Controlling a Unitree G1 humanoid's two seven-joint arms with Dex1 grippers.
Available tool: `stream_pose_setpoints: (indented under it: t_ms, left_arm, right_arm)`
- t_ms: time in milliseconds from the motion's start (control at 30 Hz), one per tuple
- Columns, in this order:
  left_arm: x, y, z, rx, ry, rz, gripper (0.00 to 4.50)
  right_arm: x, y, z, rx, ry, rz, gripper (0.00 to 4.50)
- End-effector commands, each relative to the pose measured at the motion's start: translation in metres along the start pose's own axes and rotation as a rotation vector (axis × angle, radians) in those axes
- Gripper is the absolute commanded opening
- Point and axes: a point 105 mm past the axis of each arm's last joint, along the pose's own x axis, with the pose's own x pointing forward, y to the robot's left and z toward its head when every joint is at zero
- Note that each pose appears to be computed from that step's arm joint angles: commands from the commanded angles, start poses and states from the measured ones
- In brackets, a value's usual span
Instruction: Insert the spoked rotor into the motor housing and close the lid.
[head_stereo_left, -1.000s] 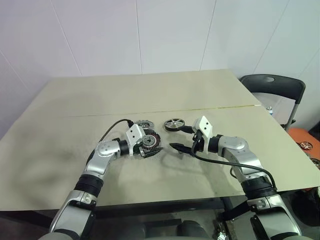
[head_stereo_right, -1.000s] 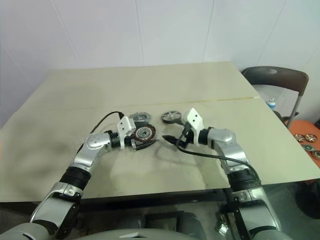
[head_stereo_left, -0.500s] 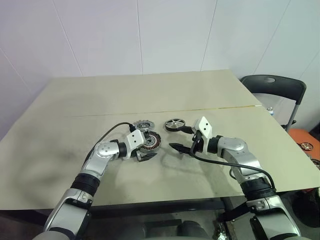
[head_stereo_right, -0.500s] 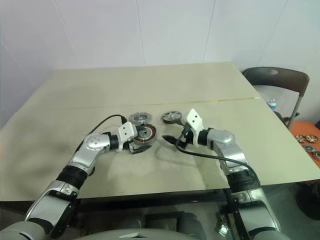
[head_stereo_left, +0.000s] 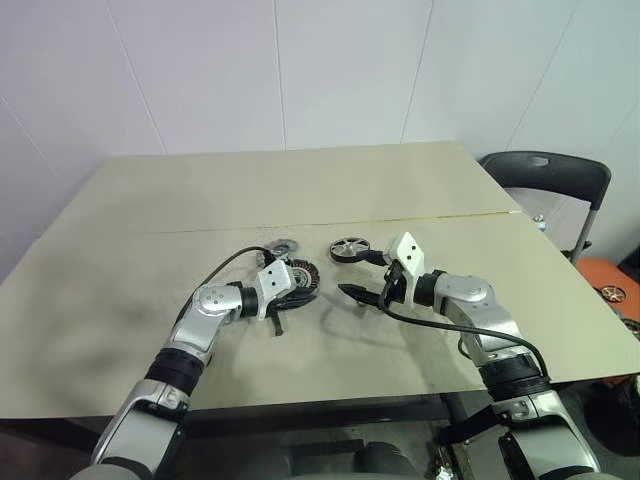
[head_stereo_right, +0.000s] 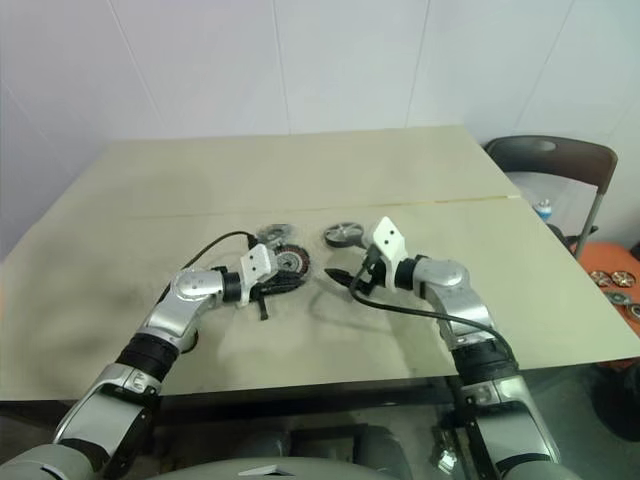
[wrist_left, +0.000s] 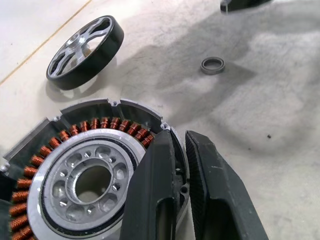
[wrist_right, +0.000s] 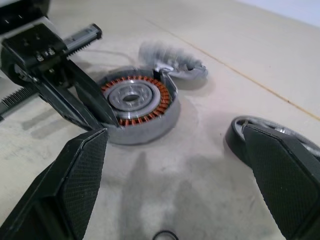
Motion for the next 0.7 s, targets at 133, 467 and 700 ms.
stream_pose_setpoints:
  t_ms: [133, 467, 700]
  left_arm:
    - [-0.011, -0.016, 0.010, -0.094, -0.066, -0.073, 0.23]
    - [-0.043, -0.038, 0.004, -0.154, -0.037, -0.154, 0.23]
    - [-0.043, -0.026, -0.008, -0.123, -0.016, -0.036, 0.43]
  right_arm:
    - [0.005, -0.004, 0.014, -0.046, -0.035, 0.004, 4.50]
    - [0.009, -0.003, 0.007, -0.034, -0.026, 0.007, 4.50]
    - [0.009, -0.003, 0.007, -0.032, -0.027, 0.009, 4.50]
